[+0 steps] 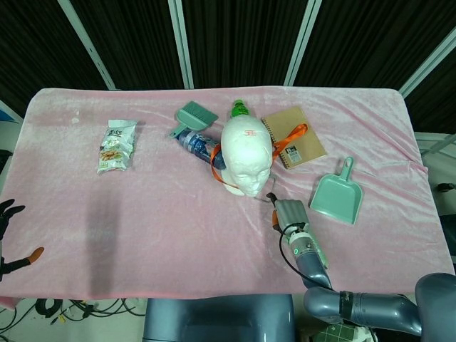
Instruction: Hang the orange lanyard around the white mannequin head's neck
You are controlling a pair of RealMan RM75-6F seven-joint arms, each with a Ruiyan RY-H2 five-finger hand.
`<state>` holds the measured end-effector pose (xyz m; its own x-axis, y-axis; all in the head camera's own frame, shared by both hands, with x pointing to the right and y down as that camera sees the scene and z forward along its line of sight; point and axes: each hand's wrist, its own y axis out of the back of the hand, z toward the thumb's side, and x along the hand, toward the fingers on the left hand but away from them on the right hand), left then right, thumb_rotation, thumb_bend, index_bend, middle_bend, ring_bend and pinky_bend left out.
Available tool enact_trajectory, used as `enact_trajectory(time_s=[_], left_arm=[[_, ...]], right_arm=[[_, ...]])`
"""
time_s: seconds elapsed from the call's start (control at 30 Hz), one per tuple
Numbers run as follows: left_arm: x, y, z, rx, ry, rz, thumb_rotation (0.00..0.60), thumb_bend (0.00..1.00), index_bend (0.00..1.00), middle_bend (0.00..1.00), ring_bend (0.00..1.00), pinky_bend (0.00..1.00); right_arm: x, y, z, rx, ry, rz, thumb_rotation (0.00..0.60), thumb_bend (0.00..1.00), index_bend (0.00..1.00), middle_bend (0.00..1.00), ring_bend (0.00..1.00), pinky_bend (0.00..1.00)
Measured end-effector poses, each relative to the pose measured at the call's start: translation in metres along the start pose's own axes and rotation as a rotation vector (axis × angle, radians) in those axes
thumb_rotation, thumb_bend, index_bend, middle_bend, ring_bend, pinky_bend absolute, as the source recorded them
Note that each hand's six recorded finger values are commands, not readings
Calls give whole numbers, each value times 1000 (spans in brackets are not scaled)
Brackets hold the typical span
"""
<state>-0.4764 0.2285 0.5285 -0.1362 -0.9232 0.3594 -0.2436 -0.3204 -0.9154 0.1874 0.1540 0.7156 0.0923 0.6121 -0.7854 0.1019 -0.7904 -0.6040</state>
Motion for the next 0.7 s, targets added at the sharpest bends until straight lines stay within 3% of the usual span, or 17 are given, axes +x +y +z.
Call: enact_trajectory(time_s=[0.7], left_arm=[[1,-2,-1,-5,8,-3,600,96,217,118,0,0]], right_arm=[[-2,-10,0,6,-9,16,600,830,283,983,1000,900]])
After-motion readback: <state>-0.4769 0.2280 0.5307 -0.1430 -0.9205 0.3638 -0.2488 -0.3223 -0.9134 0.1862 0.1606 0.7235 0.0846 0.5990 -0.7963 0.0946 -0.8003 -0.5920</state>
